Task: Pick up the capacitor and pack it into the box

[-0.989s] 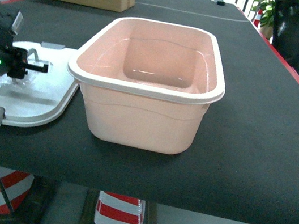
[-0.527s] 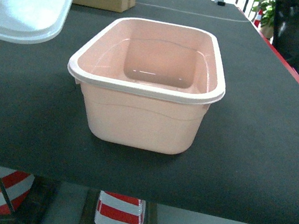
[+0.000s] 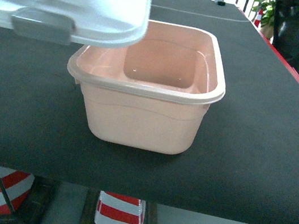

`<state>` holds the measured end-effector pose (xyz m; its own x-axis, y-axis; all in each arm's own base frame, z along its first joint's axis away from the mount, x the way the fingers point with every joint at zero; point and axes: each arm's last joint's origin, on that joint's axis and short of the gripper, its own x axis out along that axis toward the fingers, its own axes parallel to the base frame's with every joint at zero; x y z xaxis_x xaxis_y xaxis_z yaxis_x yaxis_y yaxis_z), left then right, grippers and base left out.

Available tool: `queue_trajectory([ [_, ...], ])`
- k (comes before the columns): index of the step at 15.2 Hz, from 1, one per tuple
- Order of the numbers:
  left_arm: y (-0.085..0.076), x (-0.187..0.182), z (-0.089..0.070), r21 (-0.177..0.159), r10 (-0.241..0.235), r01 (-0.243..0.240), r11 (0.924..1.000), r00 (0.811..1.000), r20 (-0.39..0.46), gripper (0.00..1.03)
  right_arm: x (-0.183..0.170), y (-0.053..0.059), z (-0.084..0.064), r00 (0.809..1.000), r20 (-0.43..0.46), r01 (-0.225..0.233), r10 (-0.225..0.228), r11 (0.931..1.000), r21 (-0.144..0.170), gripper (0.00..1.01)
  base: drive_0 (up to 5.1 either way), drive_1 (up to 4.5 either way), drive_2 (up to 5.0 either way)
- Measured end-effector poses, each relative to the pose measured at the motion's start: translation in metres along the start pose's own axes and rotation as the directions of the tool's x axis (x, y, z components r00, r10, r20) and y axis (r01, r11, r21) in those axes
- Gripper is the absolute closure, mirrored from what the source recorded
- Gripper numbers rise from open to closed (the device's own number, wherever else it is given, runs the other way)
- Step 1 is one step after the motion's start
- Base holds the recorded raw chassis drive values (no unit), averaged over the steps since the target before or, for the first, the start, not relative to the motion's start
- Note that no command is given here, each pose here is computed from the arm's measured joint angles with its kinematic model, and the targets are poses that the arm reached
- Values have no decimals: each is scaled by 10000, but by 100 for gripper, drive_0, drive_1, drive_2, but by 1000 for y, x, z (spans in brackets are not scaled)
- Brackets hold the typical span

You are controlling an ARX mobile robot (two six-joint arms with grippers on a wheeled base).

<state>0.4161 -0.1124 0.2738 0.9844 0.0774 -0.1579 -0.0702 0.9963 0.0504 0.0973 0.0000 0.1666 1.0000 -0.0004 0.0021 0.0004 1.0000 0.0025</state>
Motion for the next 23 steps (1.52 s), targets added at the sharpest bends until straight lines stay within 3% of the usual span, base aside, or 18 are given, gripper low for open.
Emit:
queue_trajectory([
  [3, -69, -1, -2, -27, -788, 788, 9969, 9964, -302, 101, 0, 0, 0, 10000, 0, 0, 0, 10000, 0, 3, 0, 0, 0],
  [5, -93, 1, -9, 13, -1096, 1099, 9939, 9919, -649, 101, 0, 0, 0, 10000, -4, 0, 0, 10000, 0, 3, 0, 0, 0],
  [6, -102, 3, -13, 91, -1020, 1031, 9946, 9912, -839, 101, 0, 0, 0, 10000, -4, 0, 0, 10000, 0, 3, 0, 0, 0],
  [9, -111, 12, -24, 133, -773, 799, 9967, 9872, -1392, 101, 0, 0, 0, 10000, -4, 0, 0, 10000, 0, 3, 0, 0, 0],
  [14, -107, 17, -37, 108, -799, 834, 9965, 9787, -1889, 101, 0, 0, 0, 10000, -4, 0, 0, 10000, 0, 3, 0, 0, 0],
  [16, -106, 17, -43, 109, -987, 1031, 9946, 9739, -2046, 101, 0, 0, 0, 10000, -4, 0, 0, 10000, 0, 3, 0, 0, 0],
  [18, -104, 19, -47, -168, -1483, 1477, 9889, 9721, -1820, 89, 0, 0, 0, 10000, -4, 0, 0, 10000, 0, 3, 0, 0, 0],
  [19, -104, 20, -48, -378, -1832, 1796, 9830, 9731, -1399, 78, 0, 0, 0, 10000, -4, 0, 0, 10000, 0, 3, 0, 0, 0],
  [20, -103, 17, -47, -549, -2358, 2313, 9713, 9667, -994, 66, 0, 0, 0, 10000, -4, 0, 0, 10000, 0, 3, 0, 0, 0],
  [21, -102, 12, -43, -780, -2969, 2931, 9529, 9539, -429, 53, 0, 0, 0, 10000, -4, 0, 0, 10000, 0, 3, 0, 0, 0],
  [23, -94, -6, -18, -1082, -3494, 3581, 9274, 9325, 914, 32, 0, 0, 0, 10000, -4, 0, 0, 10000, 0, 3, 0, 0, 0],
])
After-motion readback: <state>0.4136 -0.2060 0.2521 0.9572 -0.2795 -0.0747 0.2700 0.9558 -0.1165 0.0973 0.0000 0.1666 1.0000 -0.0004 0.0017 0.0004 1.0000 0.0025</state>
